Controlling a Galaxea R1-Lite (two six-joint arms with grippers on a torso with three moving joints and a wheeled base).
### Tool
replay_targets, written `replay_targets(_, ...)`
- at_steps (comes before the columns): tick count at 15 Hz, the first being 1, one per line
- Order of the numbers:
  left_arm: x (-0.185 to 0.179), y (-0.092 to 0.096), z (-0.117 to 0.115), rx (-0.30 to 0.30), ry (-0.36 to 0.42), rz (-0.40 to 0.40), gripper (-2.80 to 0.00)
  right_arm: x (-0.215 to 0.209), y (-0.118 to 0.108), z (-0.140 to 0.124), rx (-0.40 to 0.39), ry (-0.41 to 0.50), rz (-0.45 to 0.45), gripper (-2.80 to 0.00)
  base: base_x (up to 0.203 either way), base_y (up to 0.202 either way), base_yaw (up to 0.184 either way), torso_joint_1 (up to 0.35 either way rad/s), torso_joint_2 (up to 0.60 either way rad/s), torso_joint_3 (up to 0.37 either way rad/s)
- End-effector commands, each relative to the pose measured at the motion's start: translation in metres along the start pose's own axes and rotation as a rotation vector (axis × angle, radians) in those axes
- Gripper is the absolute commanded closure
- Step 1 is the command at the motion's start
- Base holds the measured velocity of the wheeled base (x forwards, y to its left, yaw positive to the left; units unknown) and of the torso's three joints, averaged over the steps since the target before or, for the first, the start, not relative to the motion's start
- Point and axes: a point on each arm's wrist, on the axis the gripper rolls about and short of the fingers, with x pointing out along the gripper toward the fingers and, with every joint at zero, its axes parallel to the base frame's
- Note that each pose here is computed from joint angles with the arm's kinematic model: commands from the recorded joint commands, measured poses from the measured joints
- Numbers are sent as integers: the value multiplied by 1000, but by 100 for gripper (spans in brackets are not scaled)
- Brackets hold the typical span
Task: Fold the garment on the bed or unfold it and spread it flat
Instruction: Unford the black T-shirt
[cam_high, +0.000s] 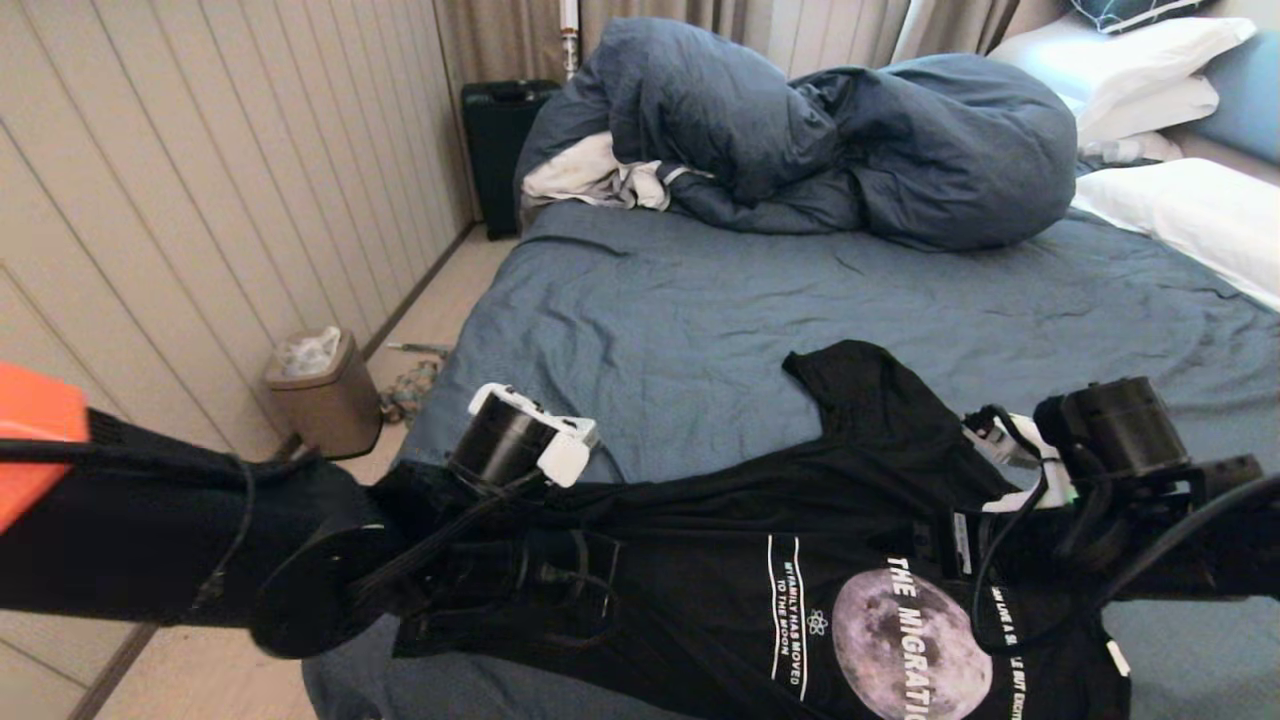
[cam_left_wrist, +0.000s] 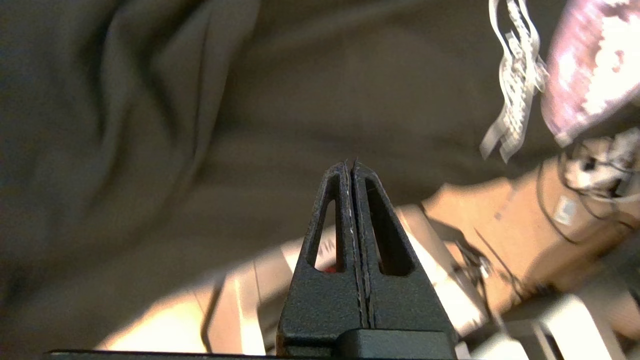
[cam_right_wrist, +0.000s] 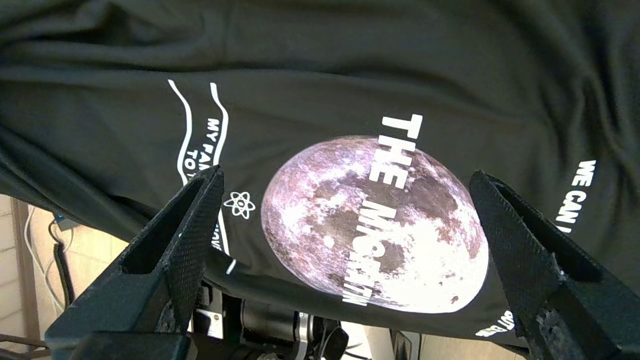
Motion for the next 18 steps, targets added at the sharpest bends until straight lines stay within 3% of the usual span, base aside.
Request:
replay_targets(1, 30, 3, -1, -2, 28, 51, 0, 2, -1, -1, 4, 10, -3, -280, 0, 0, 0, 0, 0, 0)
replay_targets(2, 31, 5, -1, 1, 18, 86, -280, 2, -1, -3, 2, 14, -3, -280, 0, 0, 0, 0, 0, 0)
replay_targets(5, 27, 22, 3, 6, -25, 173, -280, 5, -3, -7, 2, 33, -7, -280, 0, 0, 0, 0, 0, 0)
replay_targets(11, 8, 84, 1, -24, -113, 298, -280, 5, -3, -13, -4, 46, -6, -280, 0, 0, 0, 0, 0, 0)
replay_targets(13, 8, 88, 4, -26, -147, 301, -280, 7, -4, -13, -4, 45, -5, -280, 0, 0, 0, 0, 0, 0)
replay_targets(17, 16, 91, -7, -22, -98, 305, -280, 7, -4, -13, -4, 46, -6, -280, 0, 0, 0, 0, 0, 0)
replay_targets(18, 17, 91, -9, -20, -91, 303, 0, 7, -4, -13, -4, 46, -6, -280, 0, 0, 0, 0, 0, 0)
